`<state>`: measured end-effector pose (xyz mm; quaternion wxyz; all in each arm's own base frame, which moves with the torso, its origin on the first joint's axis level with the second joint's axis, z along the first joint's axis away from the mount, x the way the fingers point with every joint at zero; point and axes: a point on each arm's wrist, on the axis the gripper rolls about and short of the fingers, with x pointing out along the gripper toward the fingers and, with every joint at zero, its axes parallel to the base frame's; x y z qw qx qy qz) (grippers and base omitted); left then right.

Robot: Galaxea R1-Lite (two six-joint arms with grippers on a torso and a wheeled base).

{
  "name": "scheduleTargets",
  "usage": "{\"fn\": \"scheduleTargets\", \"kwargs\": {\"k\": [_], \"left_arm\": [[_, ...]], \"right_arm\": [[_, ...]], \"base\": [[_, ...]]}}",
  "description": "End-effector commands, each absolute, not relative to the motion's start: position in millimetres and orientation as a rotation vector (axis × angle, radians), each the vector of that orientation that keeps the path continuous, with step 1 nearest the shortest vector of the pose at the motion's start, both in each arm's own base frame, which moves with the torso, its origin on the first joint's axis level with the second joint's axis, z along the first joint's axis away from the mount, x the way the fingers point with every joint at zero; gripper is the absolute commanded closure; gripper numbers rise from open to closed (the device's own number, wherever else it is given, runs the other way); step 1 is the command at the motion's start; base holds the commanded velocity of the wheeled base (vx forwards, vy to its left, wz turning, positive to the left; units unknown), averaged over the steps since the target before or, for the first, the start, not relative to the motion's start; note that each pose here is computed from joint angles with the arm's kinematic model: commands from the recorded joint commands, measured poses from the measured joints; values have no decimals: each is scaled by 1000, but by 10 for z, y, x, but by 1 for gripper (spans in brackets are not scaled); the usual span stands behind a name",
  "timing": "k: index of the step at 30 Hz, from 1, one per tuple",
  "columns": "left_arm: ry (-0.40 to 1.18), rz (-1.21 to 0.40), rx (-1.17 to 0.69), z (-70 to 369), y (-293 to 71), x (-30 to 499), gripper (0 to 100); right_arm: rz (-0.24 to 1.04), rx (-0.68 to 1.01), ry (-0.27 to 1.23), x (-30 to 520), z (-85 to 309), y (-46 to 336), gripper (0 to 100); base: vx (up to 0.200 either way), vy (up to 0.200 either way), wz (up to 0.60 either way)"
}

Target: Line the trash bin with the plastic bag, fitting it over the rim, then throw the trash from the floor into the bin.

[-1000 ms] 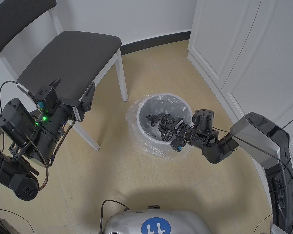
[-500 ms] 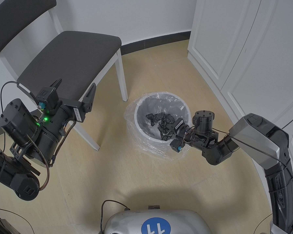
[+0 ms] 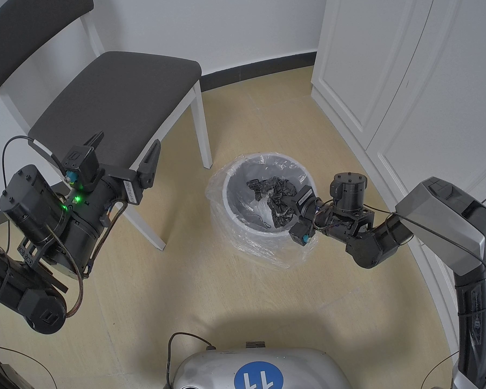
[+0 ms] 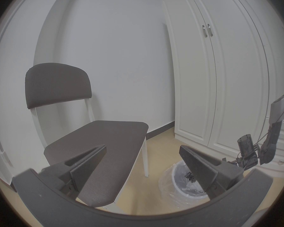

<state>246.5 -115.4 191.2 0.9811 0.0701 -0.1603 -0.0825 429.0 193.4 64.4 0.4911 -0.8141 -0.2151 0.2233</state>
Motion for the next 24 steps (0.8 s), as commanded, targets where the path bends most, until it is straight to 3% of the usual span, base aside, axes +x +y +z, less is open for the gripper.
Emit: {"fn": "scheduleTargets", "kwargs": {"k": [1,24], "left_arm": [[-320,-171,142,1903,-1167,2463,0],[-322,-169,141,1911,-1156,2449,0]], "right_arm": [[511,-1976,-534,4246,804,1884,100],[458,-1995,-527,4389,716,1969,100]], "base": [[0,0,0],[0,0,0]]}}
